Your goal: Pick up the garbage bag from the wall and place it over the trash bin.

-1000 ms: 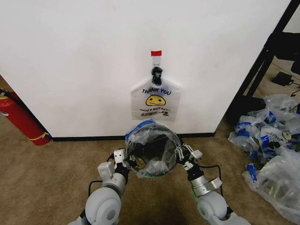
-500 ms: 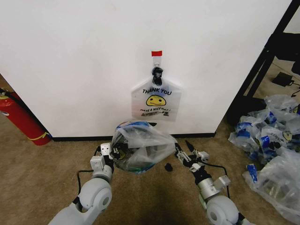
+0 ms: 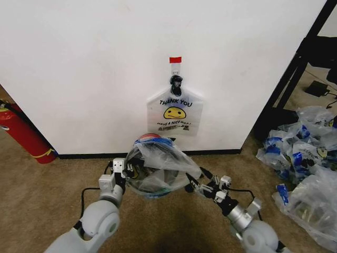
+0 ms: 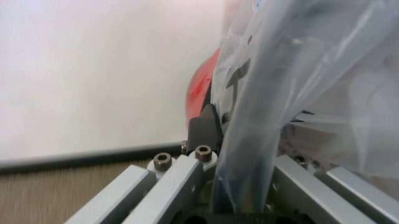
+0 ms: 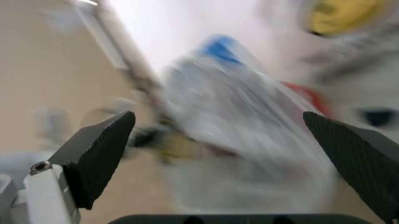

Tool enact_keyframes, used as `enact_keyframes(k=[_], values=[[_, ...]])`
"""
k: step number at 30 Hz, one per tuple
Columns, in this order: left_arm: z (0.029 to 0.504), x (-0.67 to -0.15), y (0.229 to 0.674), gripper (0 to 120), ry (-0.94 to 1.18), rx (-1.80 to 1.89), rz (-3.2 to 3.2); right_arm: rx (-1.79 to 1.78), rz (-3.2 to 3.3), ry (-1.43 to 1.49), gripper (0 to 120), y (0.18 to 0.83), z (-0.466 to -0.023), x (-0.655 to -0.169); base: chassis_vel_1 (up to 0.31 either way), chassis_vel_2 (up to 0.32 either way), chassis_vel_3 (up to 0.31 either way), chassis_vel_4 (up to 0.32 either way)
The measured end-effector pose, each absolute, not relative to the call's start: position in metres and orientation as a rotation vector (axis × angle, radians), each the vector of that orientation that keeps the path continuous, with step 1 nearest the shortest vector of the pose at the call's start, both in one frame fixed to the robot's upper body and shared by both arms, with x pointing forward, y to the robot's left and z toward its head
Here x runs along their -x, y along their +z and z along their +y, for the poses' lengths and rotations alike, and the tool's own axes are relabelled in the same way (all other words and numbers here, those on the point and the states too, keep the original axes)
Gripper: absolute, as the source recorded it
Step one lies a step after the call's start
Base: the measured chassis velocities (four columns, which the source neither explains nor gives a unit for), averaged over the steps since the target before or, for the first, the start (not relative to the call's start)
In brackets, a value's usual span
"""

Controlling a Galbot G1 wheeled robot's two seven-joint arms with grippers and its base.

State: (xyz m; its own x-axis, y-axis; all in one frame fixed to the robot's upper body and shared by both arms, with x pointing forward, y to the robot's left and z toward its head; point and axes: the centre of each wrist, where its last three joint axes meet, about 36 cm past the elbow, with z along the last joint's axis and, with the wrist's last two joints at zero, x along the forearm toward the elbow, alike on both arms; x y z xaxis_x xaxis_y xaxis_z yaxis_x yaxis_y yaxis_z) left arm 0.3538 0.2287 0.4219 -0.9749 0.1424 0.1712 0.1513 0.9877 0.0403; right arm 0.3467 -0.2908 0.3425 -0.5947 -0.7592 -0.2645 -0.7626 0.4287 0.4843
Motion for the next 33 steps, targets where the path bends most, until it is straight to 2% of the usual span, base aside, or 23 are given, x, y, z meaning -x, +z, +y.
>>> enact_keyframes(k=[4,8,13,16,21,22,23,26,29,30,33], values=[[0.232,-0.35,0.422,0,-0.168,0.315,-3.021,1.52,2.509,0.995,100,0.357,-0.305,-0.358,0.0,0.0,0.0,0.0],[0.238,-0.348,0.423,0,-0.367,0.61,-3.114,1.585,2.404,1.049,100,0.379,-0.333,-0.374,0.0,0.0,0.0,0.0],[0.232,-0.339,0.436,0,-0.416,0.764,-3.127,1.568,2.429,1.077,100,0.373,-0.338,-0.373,0.0,0.0,0.0,0.0],[0.227,-0.333,0.446,0,-0.428,0.819,-3.138,1.586,2.43,1.073,95,0.369,-0.338,-0.373,0.0,0.0,0.0,0.0],[0.221,-0.328,0.45,0,-0.469,0.842,-3.124,1.615,2.446,1.022,77,0.368,-0.335,-0.375,0.0,0.0,0.0,0.0],[0.22,-0.328,0.449,0,-0.479,0.829,-3.116,1.644,2.454,0.981,70,0.366,-0.333,-0.374,0.0,0.0,0.0,0.0],[0.22,-0.328,0.449,0,-0.479,0.829,-3.116,1.644,2.454,0.981,70,0.366,-0.333,-0.374,0.0,0.0,0.0,0.0],[0.22,-0.328,0.445,0,-0.483,0.808,-3.107,1.669,2.448,0.959,56,0.365,-0.328,-0.372,0.0,0.0,0.0,0.0],[0.22,-0.329,0.441,0,-0.483,0.792,-3.094,1.683,2.433,0.958,48,0.366,-0.324,-0.37,0.0,0.0,0.0,0.0],[0.22,-0.33,0.439,0,-0.481,0.783,-3.09,1.687,2.428,0.958,42,0.366,-0.322,-0.37,0.0,0.0,0.0,0.0],[0.22,-0.33,0.437,0,-0.477,0.778,-3.087,1.688,2.429,0.951,39,0.366,-0.322,-0.37,0.0,0.0,0.0,0.0]])
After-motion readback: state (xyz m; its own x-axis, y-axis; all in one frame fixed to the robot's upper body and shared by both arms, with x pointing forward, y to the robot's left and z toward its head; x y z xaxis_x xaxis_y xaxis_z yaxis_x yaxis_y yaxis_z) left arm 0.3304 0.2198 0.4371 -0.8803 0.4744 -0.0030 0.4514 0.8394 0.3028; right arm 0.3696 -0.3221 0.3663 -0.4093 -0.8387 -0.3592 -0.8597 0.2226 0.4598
